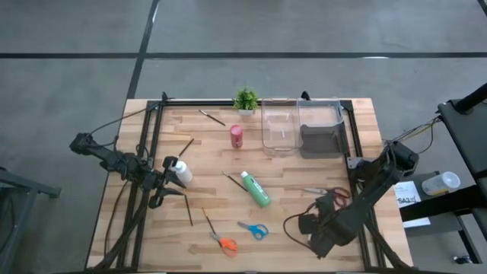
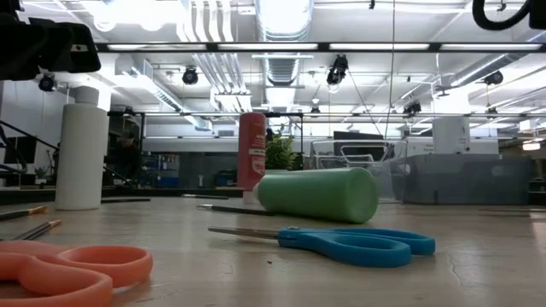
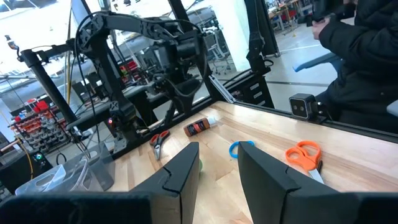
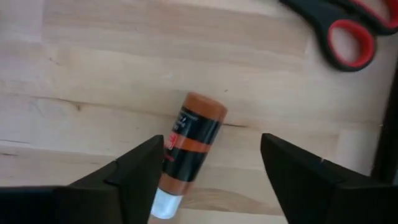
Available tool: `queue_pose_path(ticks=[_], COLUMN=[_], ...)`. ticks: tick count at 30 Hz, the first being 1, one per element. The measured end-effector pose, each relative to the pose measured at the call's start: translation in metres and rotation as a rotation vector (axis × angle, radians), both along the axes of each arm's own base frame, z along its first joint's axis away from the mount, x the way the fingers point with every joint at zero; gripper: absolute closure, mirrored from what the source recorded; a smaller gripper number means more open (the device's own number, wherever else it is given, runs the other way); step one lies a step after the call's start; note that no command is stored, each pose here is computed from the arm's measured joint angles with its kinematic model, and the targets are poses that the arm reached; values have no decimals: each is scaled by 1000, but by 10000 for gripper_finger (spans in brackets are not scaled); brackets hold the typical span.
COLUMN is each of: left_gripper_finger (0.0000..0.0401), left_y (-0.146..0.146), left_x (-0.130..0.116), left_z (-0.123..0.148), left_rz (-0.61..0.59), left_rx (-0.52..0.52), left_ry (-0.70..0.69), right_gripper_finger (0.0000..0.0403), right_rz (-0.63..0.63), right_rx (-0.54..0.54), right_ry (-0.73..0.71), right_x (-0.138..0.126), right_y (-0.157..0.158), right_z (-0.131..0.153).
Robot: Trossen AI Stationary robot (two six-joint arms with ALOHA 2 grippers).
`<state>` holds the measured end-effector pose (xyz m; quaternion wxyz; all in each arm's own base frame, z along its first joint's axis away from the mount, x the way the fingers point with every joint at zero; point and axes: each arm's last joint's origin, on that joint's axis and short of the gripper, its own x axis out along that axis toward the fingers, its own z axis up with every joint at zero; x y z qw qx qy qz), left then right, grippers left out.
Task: Pick & Place Paint Supplies
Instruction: Put the orange paint bottle into the right transparent bin
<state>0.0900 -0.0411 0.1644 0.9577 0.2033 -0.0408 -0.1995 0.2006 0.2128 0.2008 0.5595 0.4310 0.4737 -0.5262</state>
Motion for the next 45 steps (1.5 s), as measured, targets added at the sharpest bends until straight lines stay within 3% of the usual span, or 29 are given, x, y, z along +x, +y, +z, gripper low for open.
queue_pose_path(ticks=[8,29,45], left_gripper_finger=[283,283,283], left_y=[0,0,0], left_x=[0,0,0], left_z=[0,0,0], left_rz=[0,0,0], left_rx=[0,0,0], left_ry=[1,0,0], right_gripper_finger=[89,88,93], right_rz=[-42,-76,-81], right_rx=[-13,-82,-29], right_ry=[63,97,42], right_x=[8,6,8], right_y=[8,0,-2], right_z=[-18,-50,-63])
